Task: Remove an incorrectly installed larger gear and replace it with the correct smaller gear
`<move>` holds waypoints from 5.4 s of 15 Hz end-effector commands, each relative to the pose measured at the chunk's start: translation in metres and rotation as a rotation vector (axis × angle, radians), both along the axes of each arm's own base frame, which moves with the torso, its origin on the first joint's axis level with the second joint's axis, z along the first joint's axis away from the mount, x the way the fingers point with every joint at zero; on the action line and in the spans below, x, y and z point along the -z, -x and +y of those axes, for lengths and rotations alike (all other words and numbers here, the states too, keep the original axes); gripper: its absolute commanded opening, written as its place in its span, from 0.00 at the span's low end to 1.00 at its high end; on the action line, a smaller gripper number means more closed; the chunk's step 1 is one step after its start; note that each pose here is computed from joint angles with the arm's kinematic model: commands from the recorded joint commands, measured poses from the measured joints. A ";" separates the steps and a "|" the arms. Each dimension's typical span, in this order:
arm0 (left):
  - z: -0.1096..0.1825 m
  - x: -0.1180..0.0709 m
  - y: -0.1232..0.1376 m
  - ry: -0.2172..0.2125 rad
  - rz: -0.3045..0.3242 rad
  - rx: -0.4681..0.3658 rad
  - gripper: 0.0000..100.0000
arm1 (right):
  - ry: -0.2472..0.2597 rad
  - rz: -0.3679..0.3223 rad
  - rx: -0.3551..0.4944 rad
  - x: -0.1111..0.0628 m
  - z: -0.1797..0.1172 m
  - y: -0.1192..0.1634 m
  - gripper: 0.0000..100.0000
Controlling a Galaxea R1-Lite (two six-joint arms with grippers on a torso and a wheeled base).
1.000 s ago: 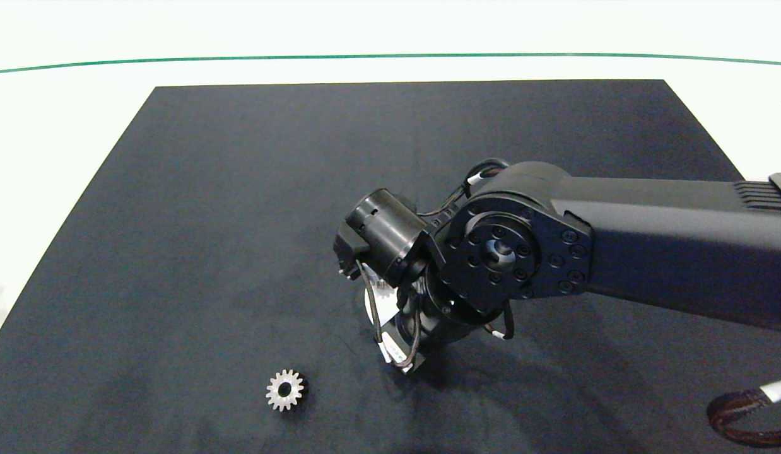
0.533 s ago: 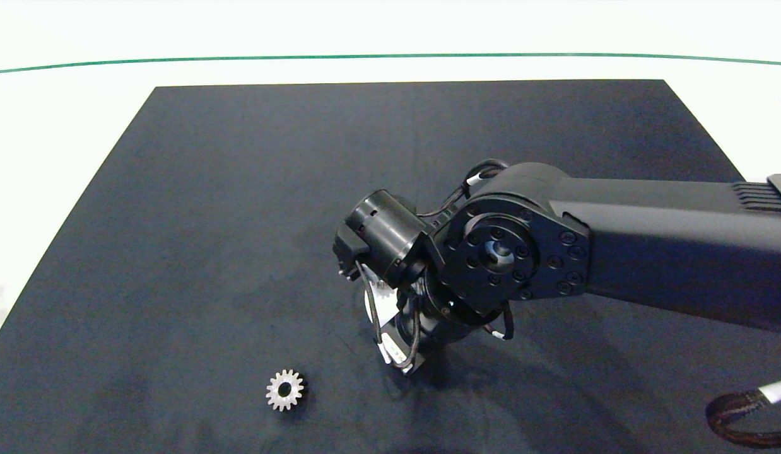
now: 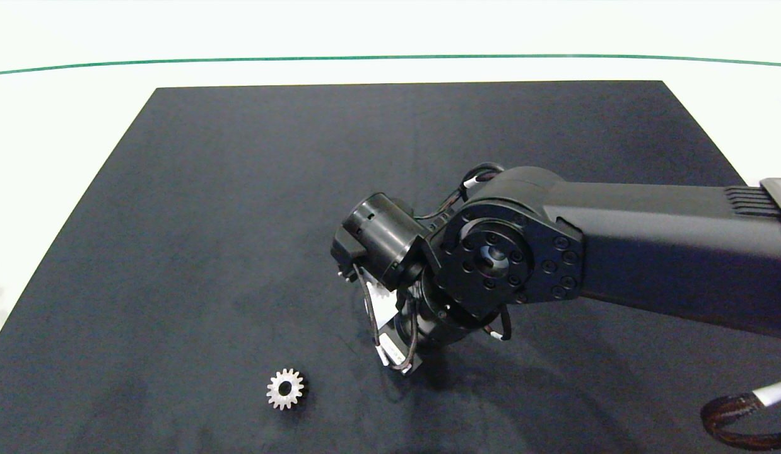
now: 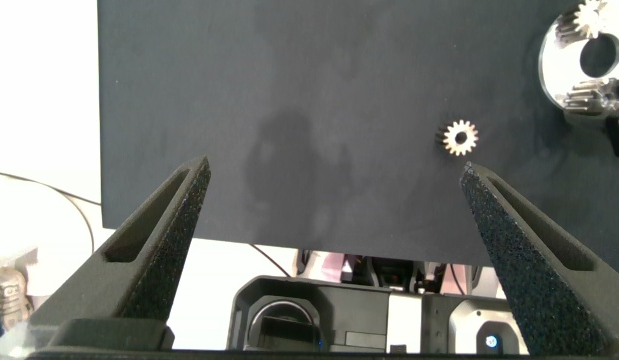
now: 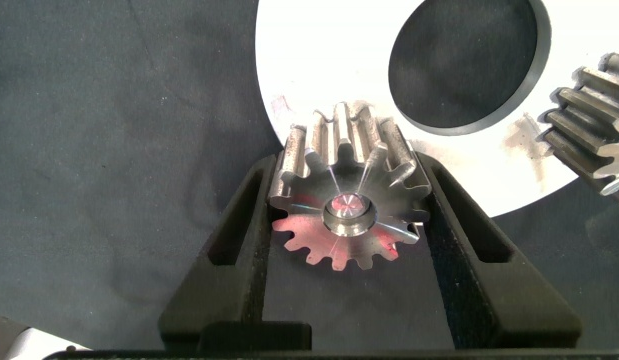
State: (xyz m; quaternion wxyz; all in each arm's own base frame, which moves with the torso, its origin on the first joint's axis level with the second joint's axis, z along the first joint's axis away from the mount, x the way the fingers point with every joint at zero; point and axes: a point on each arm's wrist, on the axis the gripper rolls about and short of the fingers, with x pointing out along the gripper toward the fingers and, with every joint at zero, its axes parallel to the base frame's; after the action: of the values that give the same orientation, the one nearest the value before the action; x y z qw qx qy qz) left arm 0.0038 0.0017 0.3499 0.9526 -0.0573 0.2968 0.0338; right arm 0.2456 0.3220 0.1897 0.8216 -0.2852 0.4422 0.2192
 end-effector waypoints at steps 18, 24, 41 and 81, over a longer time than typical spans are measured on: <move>0.000 0.001 0.002 -0.001 0.002 -0.001 1.00 | -0.028 -0.033 -0.007 -0.020 -0.007 0.008 0.12; 0.000 0.001 0.004 -0.001 -0.002 -0.001 1.00 | -0.021 -0.037 -0.002 -0.019 -0.008 0.007 0.00; 0.000 0.001 0.004 -0.001 -0.002 -0.001 1.00 | -0.023 -0.040 0.003 -0.020 -0.008 0.007 0.00; 0.001 0.001 0.009 0.001 -0.016 0.000 1.00 | -0.091 -0.091 0.157 0.018 -0.143 0.074 0.00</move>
State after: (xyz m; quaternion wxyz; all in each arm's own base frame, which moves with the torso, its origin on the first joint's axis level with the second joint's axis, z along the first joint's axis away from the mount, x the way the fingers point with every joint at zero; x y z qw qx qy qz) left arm -0.0042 0.0022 0.3499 0.9559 -0.0577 0.2860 0.0331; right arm 0.1699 0.1785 0.1795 0.8742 -0.2133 0.4035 0.1655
